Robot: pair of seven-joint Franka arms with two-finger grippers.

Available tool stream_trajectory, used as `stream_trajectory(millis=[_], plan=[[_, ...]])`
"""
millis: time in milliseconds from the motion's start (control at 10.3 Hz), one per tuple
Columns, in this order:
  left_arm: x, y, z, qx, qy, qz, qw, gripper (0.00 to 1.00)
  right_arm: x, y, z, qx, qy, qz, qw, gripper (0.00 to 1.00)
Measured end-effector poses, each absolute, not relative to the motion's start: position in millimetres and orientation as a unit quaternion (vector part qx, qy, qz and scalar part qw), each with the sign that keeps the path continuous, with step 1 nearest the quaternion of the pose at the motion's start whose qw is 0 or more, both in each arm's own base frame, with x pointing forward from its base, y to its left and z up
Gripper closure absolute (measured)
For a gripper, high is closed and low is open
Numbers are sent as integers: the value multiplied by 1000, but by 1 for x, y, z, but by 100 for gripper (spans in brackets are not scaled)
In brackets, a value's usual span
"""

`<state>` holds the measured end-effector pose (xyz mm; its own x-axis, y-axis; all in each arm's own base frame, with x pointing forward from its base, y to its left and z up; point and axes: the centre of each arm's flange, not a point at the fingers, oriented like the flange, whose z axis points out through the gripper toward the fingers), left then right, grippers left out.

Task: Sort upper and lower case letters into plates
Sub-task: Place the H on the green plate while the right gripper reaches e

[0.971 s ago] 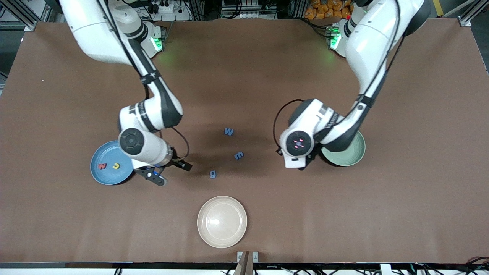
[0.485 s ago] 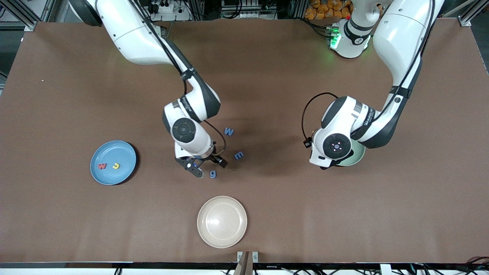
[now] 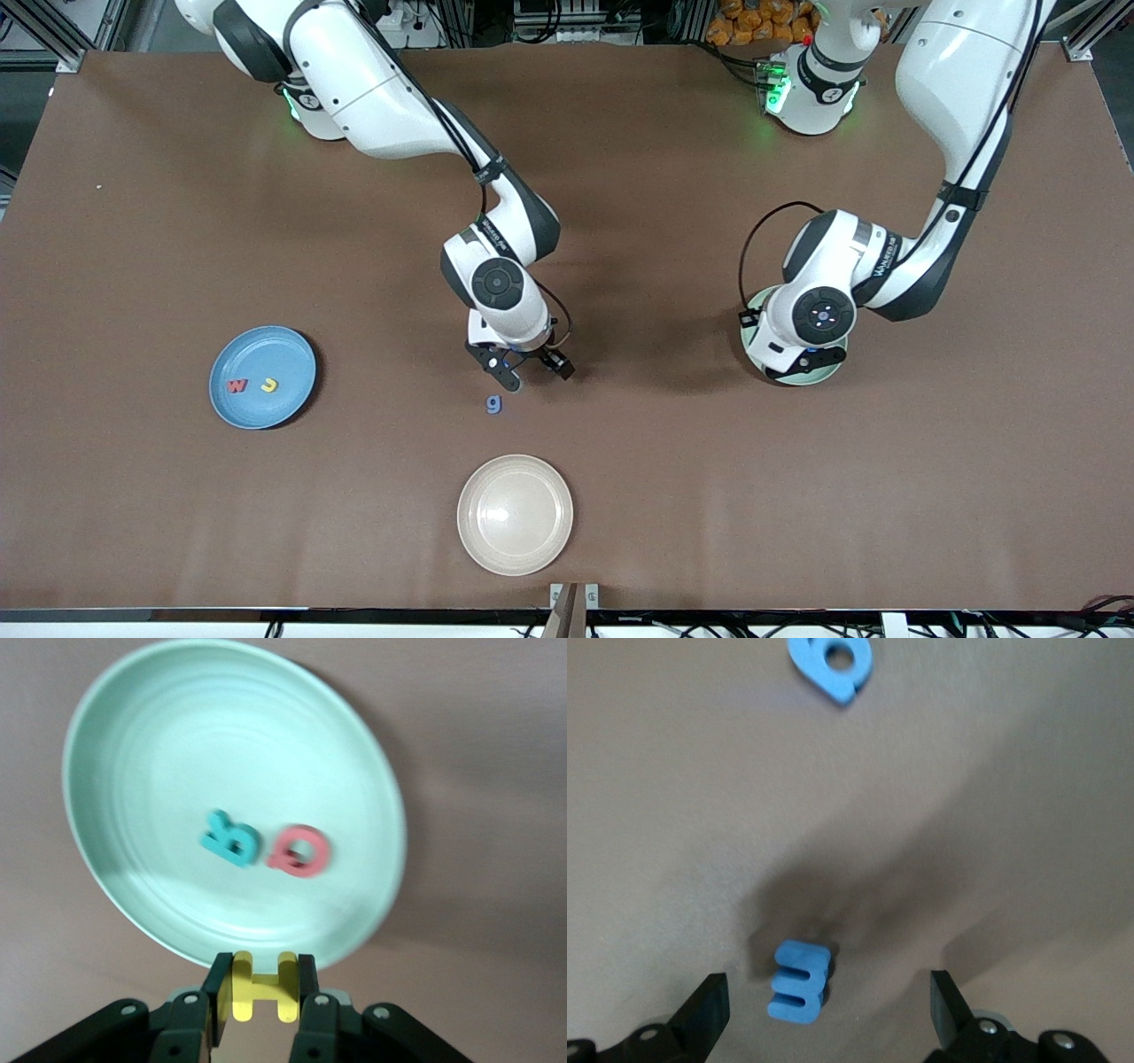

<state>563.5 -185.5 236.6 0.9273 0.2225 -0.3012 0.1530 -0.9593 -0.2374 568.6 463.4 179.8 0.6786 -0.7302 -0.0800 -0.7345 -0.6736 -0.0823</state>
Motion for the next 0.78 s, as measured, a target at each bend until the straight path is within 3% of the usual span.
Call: stream_trajectory(millis=[194,680,777], plan=[[557,-186,230,-978,-82,158,105,67,568,467,182,-904,424,21,55,0],[546,-210,229,-983,-76,141,90,4,570,467,184,-896,441,19,54,0],[539,-233,236,-983,-94,132,85,0,570,466,184,-897,440,17,53,0]])
